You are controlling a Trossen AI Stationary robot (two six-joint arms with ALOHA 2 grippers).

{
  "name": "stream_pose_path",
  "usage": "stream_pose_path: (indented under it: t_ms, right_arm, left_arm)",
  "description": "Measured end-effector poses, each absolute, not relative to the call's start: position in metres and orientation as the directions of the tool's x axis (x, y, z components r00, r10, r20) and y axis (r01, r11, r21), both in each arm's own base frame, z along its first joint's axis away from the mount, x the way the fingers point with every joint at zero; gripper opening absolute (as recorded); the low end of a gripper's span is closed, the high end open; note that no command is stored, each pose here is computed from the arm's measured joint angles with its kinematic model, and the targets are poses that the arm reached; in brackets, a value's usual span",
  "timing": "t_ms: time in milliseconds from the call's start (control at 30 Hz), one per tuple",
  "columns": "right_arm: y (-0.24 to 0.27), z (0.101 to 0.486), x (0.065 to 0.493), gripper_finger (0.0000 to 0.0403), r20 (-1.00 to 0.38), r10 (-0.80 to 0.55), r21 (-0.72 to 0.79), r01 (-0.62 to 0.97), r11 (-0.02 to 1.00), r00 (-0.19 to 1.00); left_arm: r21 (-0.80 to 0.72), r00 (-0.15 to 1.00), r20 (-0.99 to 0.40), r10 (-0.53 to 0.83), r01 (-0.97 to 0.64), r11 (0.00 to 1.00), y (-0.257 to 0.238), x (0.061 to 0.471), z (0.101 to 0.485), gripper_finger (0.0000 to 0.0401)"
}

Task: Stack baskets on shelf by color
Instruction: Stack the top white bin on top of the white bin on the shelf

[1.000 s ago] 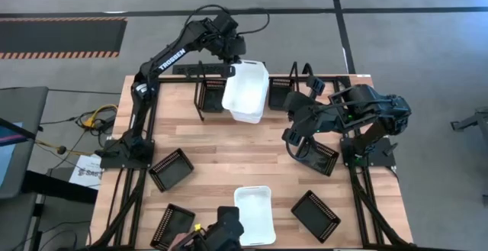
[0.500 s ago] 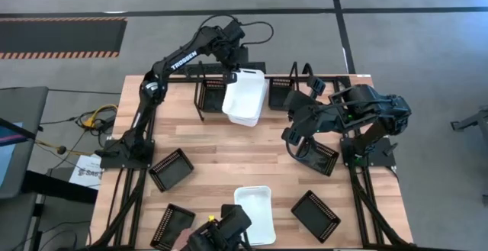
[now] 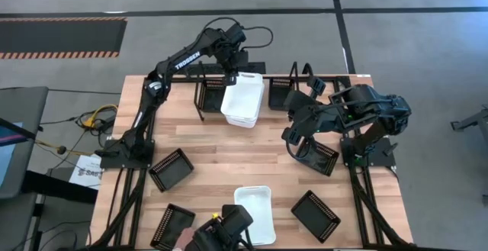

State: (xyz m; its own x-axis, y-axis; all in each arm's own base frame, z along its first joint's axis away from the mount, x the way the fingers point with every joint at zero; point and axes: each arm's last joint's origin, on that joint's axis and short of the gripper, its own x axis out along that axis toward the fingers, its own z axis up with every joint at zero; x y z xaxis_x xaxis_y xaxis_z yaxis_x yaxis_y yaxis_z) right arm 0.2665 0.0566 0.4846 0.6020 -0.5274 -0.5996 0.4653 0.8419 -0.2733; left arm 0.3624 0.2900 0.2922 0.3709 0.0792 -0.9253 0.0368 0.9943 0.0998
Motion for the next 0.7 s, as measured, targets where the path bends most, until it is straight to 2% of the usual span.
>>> stream_pose_path:
  t_ms: [267, 700]
  right_arm:
    - [0.057, 0.485, 0.266, 0.0005, -0.600, -0.527, -0.274, 0.465, 0.842, 0.602]
    - [0.057, 0.485, 0.266, 0.0005, -0.601, -0.526, -0.297, 0.442, 0.846, 0.602]
  left_arm:
    - [0.165, 0.352, -0.924, 0.151, 0.010, 0.986, 0.286, 0.369, 0.293, 0.0014]
    - [0.296, 0.278, -0.917, 0.287, -0.011, 0.955, 0.266, 0.380, 0.302, 0.0142]
